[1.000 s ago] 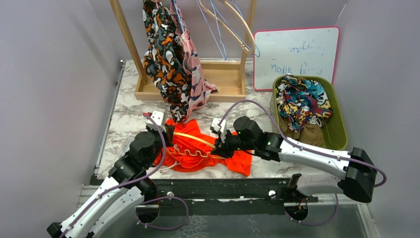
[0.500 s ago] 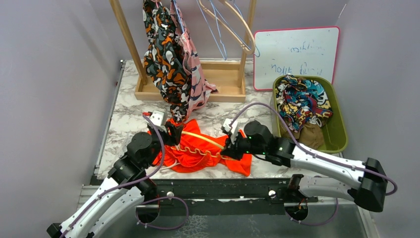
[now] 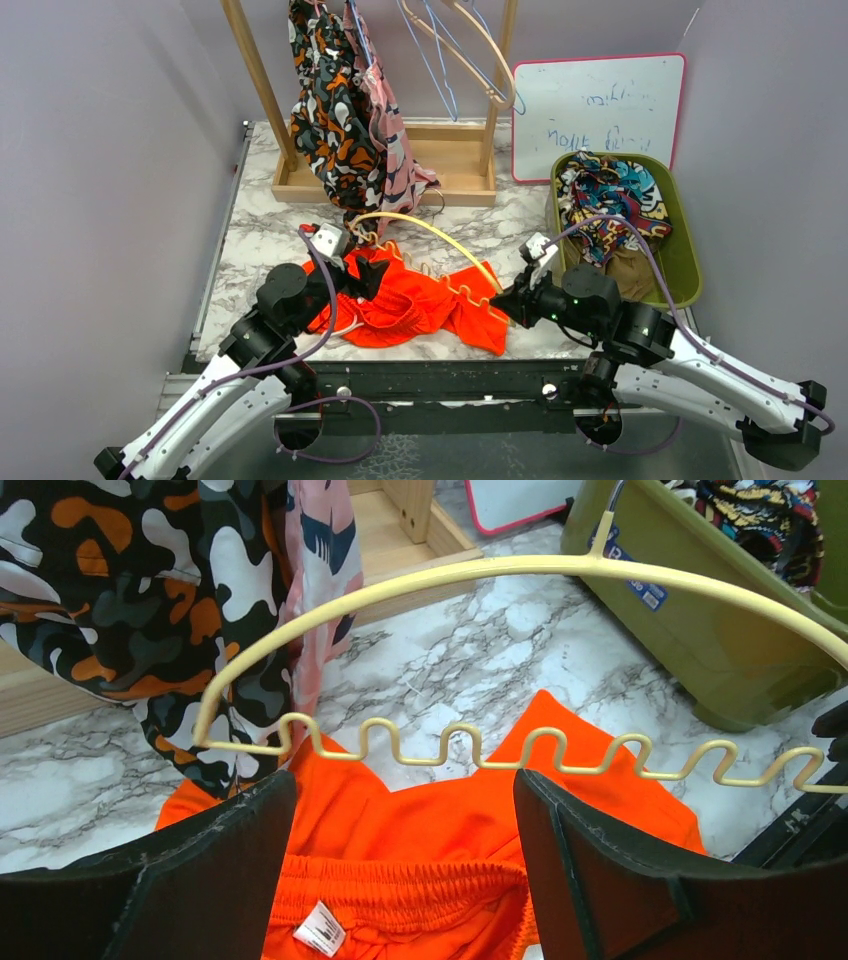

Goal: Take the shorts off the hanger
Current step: Remove the shorts from the hanger, then place the hanger on the clothes rod.

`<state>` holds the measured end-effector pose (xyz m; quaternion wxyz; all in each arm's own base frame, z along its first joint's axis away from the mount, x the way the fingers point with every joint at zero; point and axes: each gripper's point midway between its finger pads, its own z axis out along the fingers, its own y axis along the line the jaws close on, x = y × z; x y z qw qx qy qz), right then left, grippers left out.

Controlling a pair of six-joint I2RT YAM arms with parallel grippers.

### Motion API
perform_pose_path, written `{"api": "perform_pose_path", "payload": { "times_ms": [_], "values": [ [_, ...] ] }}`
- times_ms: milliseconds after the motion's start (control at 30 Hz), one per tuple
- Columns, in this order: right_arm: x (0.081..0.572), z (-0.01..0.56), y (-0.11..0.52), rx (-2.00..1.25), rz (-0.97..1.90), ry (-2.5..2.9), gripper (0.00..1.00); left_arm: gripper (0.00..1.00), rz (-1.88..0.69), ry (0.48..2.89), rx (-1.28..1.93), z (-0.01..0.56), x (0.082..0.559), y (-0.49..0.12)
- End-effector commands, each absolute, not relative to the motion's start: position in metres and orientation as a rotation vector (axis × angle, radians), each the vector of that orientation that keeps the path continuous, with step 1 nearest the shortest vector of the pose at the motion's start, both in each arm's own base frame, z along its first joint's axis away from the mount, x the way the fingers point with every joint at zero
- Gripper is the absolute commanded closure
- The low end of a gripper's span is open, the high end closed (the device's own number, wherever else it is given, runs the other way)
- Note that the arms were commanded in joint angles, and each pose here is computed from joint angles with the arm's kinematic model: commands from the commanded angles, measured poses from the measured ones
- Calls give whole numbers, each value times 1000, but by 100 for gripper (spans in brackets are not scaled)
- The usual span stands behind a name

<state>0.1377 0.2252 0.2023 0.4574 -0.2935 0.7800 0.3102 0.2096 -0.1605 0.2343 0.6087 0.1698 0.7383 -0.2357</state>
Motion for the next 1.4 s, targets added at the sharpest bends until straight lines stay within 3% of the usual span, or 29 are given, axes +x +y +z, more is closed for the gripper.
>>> {"api": "perform_pose_path", "payload": {
  "times_ms": [0, 600, 967, 1367],
  "values": [
    [143, 213, 203, -606, 687, 1970, 99, 17, -592, 1608, 399, 263, 206, -164],
    [110, 307, 174, -580, 818, 1914, 99, 13, -517, 1623, 323, 263, 212, -148],
    [124, 343, 100, -311, 617, 1855, 99, 3, -492, 1645, 303, 258, 215, -144],
    [164, 351, 154, -470, 520, 1726, 99, 1, -442, 1649, 236, 258, 219, -132]
  ]
}}
